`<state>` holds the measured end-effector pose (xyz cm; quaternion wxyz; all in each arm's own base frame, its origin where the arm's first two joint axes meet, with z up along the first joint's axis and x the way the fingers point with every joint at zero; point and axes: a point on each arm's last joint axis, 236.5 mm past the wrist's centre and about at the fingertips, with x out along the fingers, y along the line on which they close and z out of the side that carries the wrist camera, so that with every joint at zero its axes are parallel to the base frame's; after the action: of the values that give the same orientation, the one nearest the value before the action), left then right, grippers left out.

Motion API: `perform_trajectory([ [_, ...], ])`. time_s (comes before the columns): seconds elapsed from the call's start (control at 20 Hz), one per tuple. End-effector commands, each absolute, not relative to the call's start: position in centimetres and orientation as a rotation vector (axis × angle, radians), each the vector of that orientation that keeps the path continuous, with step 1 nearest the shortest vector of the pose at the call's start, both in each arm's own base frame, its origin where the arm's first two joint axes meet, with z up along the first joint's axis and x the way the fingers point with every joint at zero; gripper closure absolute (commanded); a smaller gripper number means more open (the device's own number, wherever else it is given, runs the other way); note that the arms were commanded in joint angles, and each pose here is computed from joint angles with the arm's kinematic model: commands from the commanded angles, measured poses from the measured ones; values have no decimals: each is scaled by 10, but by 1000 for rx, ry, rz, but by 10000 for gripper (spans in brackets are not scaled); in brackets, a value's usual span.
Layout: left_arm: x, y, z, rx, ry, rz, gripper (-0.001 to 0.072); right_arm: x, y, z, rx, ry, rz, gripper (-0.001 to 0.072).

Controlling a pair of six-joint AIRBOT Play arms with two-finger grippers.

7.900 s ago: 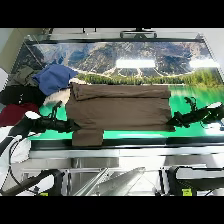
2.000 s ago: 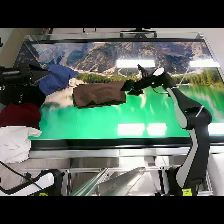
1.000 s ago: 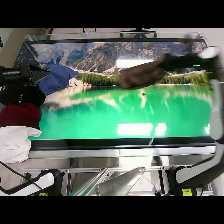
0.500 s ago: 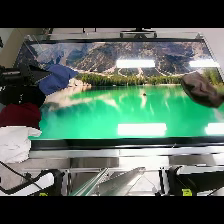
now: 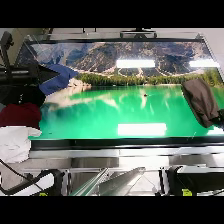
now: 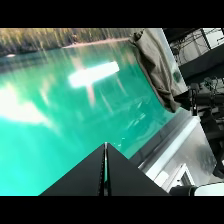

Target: Fold the shirts.

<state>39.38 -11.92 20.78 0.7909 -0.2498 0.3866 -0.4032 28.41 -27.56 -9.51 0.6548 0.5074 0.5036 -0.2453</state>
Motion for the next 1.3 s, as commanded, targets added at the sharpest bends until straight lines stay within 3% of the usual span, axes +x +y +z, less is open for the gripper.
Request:
perform_trajectory([
  [0.0,391,-128,208,-528,839,-888,691,272,-263,-87,1185,1176,-528,7],
  [0.3,390,-129,208,-527,842,-892,691,266,-225,-47,1266,1222,-408,7],
  [0.55,389,-129,208,-526,845,-895,693,298,-226,42,1256,948,-396,7],
  [0.7,380,-132,207,-520,872,-923,701,339,-196,119,1176,724,-173,8],
  [0.8,371,-138,207,-512,890,-950,701,357,-149,153,1106,678,-22,34],
  [0.85,364,-143,206,-512,887,-949,701,360,-124,160,1077,679,29,229],
  [0.9,355,-148,204,-515,888,-947,700,360,-100,163,1051,688,63,601],
  [0.95,343,-154,200,-520,894,-949,700,357,-73,162,1033,699,98,666],
  [1.25,252,-183,141,-569,970,-937,700,285,71,88,952,857,298,670],
])
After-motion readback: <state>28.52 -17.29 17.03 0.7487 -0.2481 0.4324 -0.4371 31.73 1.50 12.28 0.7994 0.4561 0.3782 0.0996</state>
